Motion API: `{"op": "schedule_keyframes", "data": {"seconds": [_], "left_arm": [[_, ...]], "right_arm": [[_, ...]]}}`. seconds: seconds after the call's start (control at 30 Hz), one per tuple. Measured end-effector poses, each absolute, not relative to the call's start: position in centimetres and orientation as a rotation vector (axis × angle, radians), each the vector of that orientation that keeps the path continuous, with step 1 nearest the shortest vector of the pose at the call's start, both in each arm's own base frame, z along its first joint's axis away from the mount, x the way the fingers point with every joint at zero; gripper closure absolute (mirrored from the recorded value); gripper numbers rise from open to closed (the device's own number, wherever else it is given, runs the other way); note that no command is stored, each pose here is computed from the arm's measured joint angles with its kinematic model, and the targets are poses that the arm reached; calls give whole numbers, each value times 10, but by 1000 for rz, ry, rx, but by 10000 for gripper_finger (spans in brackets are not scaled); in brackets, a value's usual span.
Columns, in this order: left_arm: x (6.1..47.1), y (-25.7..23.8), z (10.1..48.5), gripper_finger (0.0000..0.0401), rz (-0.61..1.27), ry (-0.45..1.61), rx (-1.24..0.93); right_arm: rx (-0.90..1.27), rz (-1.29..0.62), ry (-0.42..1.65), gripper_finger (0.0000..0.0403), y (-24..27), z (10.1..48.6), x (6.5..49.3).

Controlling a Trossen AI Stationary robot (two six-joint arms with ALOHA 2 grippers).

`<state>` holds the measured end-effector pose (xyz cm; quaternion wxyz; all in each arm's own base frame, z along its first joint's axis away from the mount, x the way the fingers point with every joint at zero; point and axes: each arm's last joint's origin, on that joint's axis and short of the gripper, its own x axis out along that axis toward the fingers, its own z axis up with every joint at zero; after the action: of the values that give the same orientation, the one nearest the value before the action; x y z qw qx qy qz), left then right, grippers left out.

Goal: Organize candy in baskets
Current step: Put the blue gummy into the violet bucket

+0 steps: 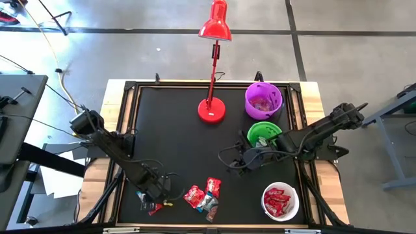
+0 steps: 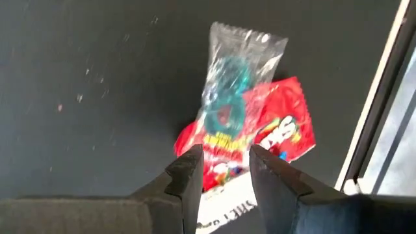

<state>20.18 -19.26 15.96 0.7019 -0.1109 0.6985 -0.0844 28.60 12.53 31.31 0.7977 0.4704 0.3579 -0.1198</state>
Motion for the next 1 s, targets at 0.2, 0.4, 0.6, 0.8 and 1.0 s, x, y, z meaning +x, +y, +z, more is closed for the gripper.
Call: {"op": "schedule_keyframes", "data": {"seconds": [0.2,0.4,0.6,0.8,1.0], "left_arm": [[211,-200,160,288,-236,1447,-259],[216,-201,162,288,-233,1358,-220],[217,-200,162,288,-205,1337,-201],[214,-203,160,288,-190,1336,-174],[212,-208,145,288,-173,1379,-139]], "right_arm": [[1009,-266,737,265,125,314,287],[1012,-263,733,265,125,315,287],[1012,-262,733,265,125,315,287],[1012,-262,732,265,125,315,287],[1013,-262,731,265,125,315,287]]}}
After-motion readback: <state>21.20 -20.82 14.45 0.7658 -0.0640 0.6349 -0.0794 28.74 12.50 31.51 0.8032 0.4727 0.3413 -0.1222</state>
